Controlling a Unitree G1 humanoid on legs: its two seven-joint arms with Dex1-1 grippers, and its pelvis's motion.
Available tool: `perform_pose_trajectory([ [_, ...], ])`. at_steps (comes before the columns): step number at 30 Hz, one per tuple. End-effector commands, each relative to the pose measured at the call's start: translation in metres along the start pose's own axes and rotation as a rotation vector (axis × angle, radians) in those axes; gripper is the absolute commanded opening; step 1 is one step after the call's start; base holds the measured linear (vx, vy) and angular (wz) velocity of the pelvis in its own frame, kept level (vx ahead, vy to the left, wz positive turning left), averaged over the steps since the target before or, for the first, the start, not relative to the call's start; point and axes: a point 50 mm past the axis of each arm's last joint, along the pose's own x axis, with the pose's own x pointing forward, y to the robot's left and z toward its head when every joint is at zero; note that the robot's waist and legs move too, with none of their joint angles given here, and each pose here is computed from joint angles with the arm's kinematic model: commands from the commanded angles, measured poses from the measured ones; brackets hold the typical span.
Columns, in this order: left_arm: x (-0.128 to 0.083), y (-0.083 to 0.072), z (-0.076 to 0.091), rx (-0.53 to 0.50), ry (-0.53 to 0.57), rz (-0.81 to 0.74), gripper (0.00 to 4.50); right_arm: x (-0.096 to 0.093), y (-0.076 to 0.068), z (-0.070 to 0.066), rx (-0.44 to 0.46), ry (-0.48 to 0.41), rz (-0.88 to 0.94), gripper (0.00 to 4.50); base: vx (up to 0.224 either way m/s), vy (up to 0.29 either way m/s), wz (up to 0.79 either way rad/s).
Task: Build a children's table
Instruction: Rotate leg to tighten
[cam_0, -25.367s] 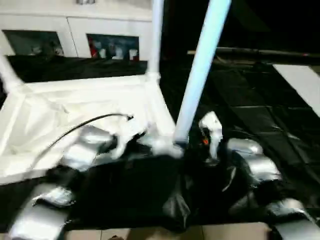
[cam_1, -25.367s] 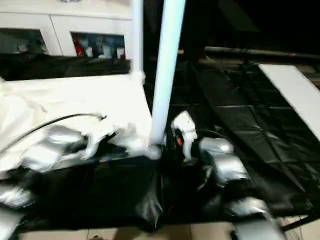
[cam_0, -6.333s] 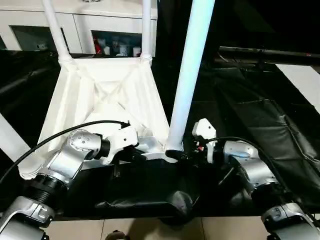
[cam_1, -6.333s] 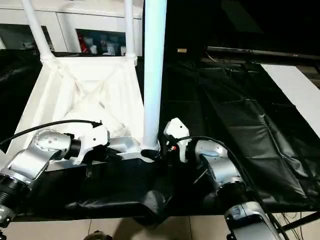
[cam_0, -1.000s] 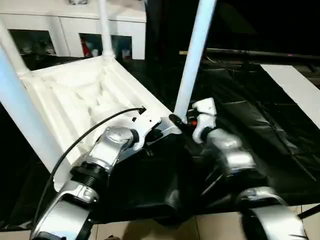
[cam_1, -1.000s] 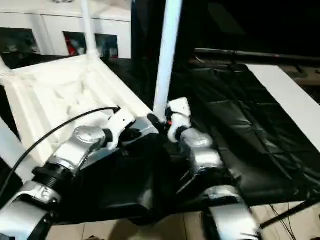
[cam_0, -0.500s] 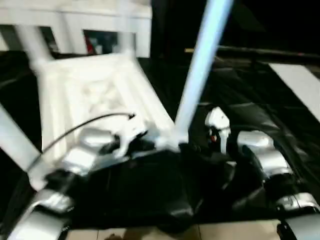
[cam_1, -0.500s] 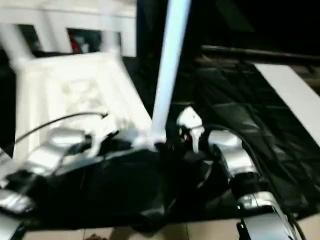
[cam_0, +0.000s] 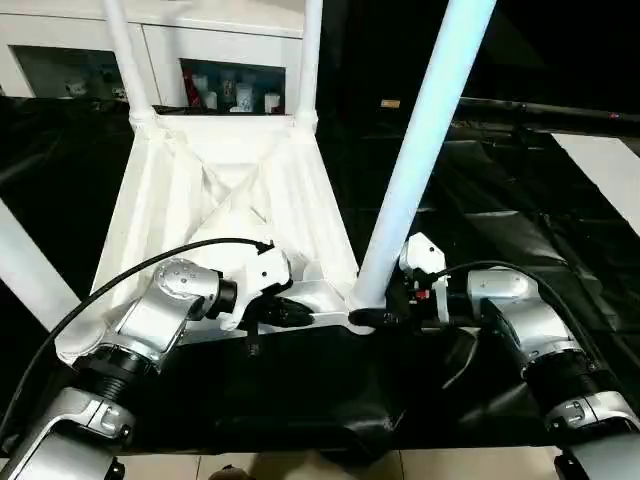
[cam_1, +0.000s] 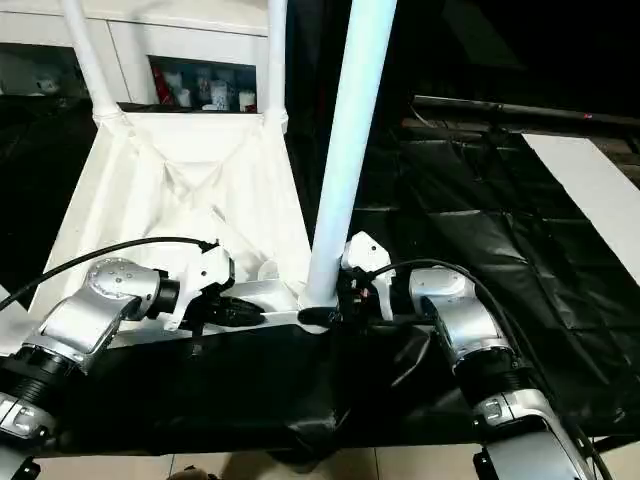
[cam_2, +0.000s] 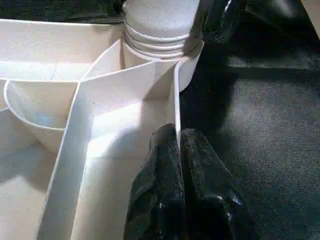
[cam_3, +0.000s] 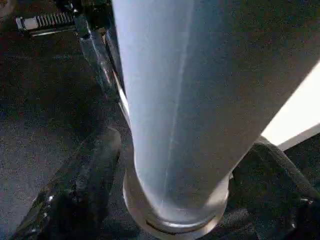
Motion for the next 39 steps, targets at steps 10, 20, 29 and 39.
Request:
perform_pose_trajectory([
  [10,0.01,-0.012,-0.019,-0.066,0.061,-0.048,0.0,0.002,0.003,-0.011,0.017,0.048,-0.009,2.46,0.0,0.0,0.0],
  [20,0.032,0.02,-0.014,-0.241,0.028,0.352,0.0,0.033,-0.018,-0.021,0.337,-0.076,-0.495,2.04,-0.018,0.002,-0.01],
  [29,0.051,0.04,0.004,-0.304,0.036,0.607,0.0,0.072,-0.021,-0.011,0.547,-0.096,-0.788,2.01,-0.015,0.001,0.0],
  [39,0.057,0.038,0.001,-0.264,0.074,0.561,0.0,0.079,-0.017,0.009,0.452,-0.207,-0.669,2.55,0.0,0.0,0.0],
])
